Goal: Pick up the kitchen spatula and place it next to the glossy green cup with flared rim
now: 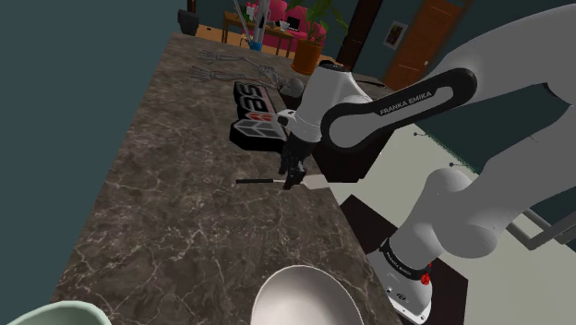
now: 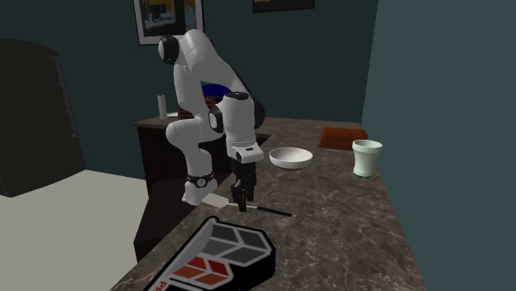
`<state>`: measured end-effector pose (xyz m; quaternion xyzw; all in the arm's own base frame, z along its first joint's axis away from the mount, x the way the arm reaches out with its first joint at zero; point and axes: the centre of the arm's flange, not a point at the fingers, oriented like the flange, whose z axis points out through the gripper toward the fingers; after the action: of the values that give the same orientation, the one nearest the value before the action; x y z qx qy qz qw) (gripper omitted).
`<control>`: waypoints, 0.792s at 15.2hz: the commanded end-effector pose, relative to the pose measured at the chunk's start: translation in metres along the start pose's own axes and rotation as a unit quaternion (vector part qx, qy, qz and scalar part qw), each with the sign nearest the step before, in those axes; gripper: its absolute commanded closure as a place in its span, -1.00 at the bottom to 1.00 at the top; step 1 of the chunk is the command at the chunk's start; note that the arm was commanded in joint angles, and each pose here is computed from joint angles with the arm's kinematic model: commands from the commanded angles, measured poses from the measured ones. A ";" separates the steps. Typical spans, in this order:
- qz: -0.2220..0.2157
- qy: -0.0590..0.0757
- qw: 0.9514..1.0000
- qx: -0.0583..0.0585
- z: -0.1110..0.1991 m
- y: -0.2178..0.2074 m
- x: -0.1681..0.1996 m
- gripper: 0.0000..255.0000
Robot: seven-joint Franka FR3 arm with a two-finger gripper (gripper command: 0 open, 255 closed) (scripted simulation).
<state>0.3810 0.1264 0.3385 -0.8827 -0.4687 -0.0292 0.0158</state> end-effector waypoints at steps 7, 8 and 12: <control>0.000 0.000 1.000 0.000 0.000 0.000 0.000 1.00; 0.000 0.000 1.000 0.000 0.000 0.000 0.000 1.00; 0.000 0.000 1.000 0.000 -0.016 0.000 0.001 1.00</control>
<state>0.3804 0.1261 0.3492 -0.8827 -0.4688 -0.0294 0.0158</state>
